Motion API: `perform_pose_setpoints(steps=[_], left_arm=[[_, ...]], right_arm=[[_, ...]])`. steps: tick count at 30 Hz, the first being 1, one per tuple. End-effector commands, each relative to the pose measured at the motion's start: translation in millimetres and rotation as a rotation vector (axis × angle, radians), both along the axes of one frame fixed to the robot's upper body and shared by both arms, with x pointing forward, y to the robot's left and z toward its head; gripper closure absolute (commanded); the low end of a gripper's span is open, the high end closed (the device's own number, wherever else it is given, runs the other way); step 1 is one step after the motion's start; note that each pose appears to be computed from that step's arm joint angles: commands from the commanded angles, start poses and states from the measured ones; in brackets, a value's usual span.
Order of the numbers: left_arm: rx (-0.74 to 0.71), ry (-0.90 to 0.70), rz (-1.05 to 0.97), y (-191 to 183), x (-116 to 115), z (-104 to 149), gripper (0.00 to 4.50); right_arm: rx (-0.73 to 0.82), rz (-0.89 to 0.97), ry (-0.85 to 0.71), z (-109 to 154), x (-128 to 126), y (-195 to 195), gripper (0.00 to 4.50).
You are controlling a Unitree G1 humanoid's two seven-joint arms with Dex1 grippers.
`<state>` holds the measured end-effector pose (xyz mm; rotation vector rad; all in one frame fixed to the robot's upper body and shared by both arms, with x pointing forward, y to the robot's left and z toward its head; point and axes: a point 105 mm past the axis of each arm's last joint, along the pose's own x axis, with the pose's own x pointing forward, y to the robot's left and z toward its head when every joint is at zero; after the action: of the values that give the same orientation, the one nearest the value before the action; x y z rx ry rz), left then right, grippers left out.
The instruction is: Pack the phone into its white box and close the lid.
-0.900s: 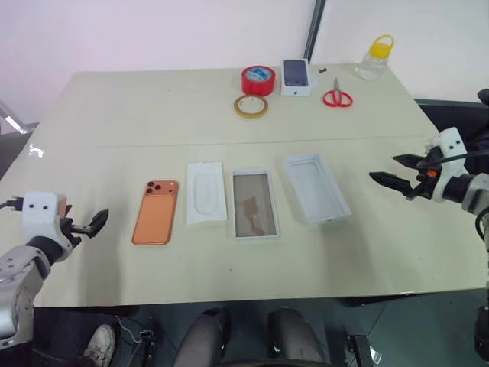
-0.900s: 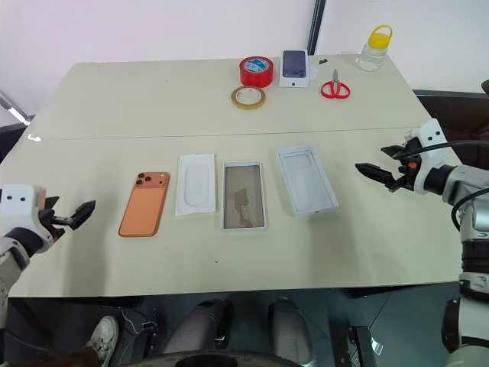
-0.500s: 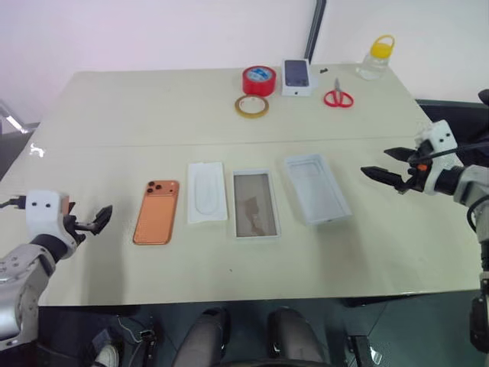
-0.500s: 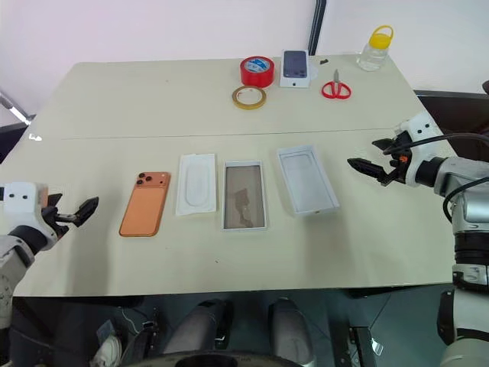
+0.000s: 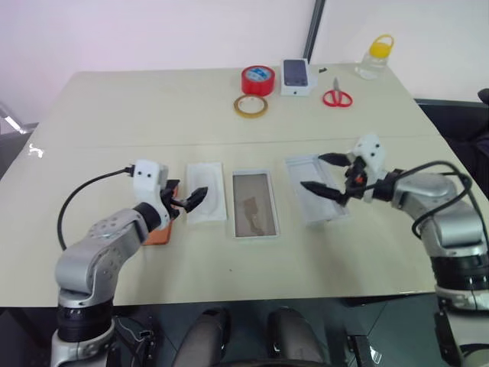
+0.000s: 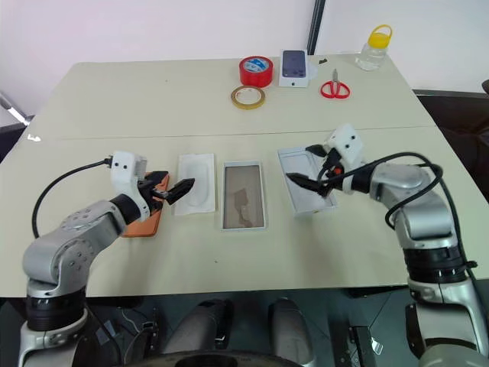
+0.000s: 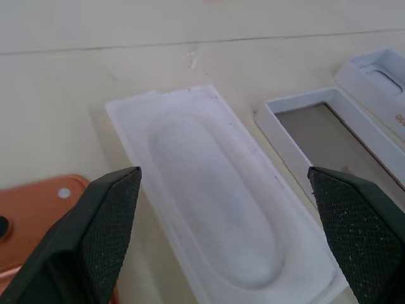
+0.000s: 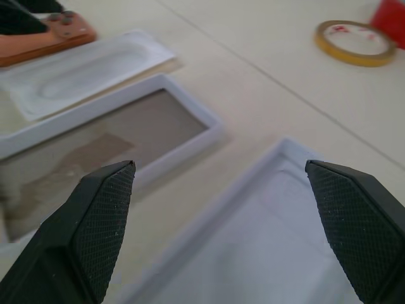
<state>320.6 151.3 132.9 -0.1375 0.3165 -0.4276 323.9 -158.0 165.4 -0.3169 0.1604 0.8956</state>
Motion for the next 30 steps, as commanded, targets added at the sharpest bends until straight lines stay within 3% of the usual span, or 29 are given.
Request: perform_pose_setpoints(steps=[1,6,12,23,26,30], left_arm=[[-0.031,0.033,0.034,-1,6,7,0.06],[-0.094,0.09,0.079,0,13,10,0.06],[-0.037,0.192,0.127,6,11,-6,0.06],[-0.203,0.337,0.121,-12,1,-17,0.06],[-0.217,0.359,0.139,-12,1,-20,0.89],[-0.209,0.371,0.17,-6,2,-23,2.81]], right_arm=[[0.015,0.023,-0.055,16,-9,10,0.0],[0.02,0.023,-0.04,10,-17,14,0.0],[0.04,0.022,-0.043,12,-14,18,0.0],[0.092,0.121,-0.022,11,-24,35,0.0],[0.093,0.138,-0.022,11,-25,38,0.0],[0.094,0.151,-0.023,11,-26,41,0.0]])
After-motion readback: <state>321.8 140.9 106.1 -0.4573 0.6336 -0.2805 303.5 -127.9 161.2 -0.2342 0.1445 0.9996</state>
